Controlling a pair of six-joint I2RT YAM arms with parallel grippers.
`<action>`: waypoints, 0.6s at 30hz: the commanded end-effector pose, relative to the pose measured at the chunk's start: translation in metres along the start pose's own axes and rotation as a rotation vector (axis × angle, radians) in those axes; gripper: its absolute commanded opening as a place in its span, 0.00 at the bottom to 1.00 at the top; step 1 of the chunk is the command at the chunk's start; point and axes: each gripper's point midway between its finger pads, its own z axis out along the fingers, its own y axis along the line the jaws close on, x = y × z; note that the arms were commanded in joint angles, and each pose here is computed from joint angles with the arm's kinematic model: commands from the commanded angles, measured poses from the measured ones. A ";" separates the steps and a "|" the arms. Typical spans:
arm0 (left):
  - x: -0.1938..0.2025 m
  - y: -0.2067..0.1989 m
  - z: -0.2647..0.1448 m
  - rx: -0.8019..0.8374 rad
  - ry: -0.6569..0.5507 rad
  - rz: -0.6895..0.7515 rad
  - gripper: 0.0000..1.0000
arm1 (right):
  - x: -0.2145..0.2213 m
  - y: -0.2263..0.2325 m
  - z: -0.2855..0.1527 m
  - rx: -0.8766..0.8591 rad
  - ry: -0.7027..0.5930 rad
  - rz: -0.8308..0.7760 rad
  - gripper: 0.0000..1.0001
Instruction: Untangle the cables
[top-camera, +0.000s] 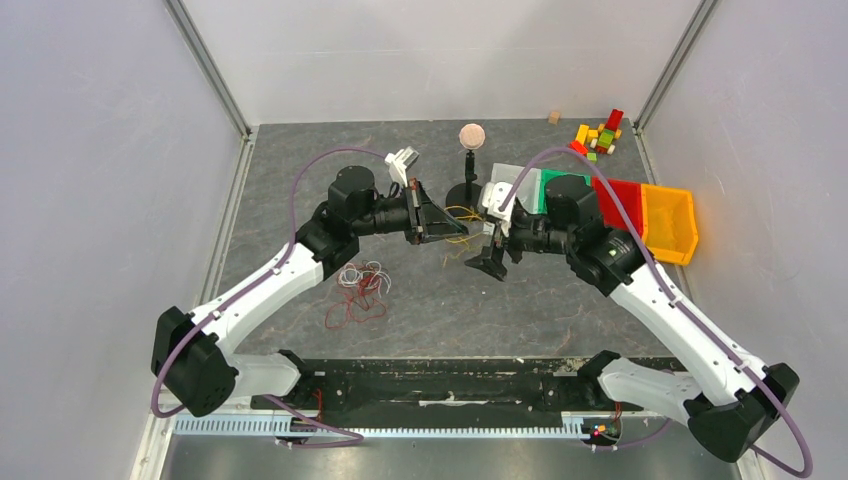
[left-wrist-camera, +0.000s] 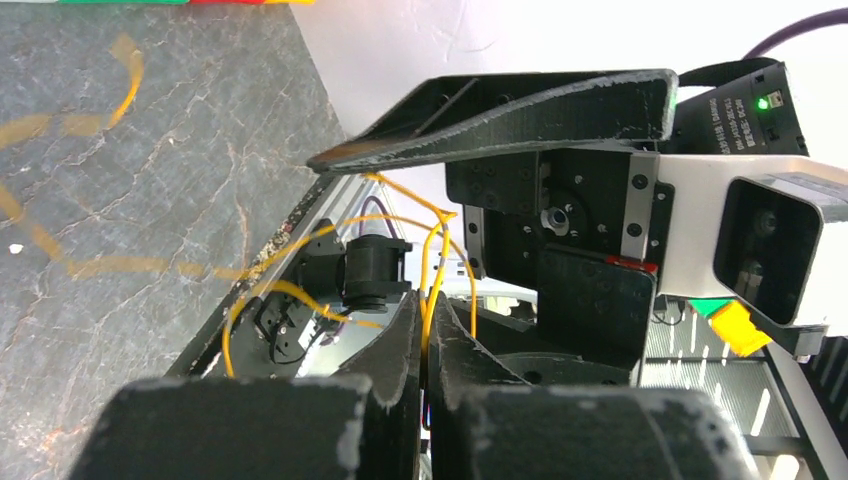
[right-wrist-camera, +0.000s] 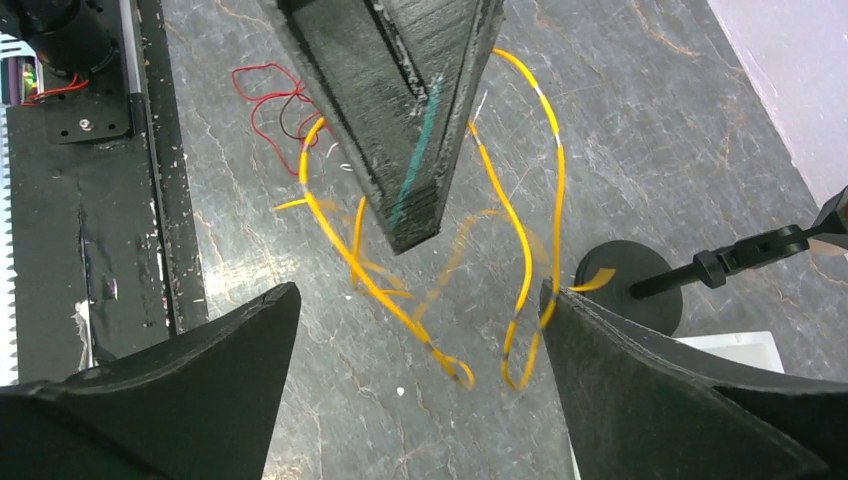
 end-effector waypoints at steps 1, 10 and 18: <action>-0.001 -0.024 -0.005 0.083 0.008 -0.003 0.02 | -0.022 -0.015 0.006 0.039 -0.056 -0.005 0.93; -0.002 -0.018 -0.004 0.082 -0.005 -0.089 0.02 | -0.023 -0.037 0.006 0.162 -0.057 -0.040 0.12; -0.009 -0.006 -0.011 0.062 -0.028 -0.058 0.39 | -0.013 -0.046 -0.019 0.240 0.000 -0.007 0.00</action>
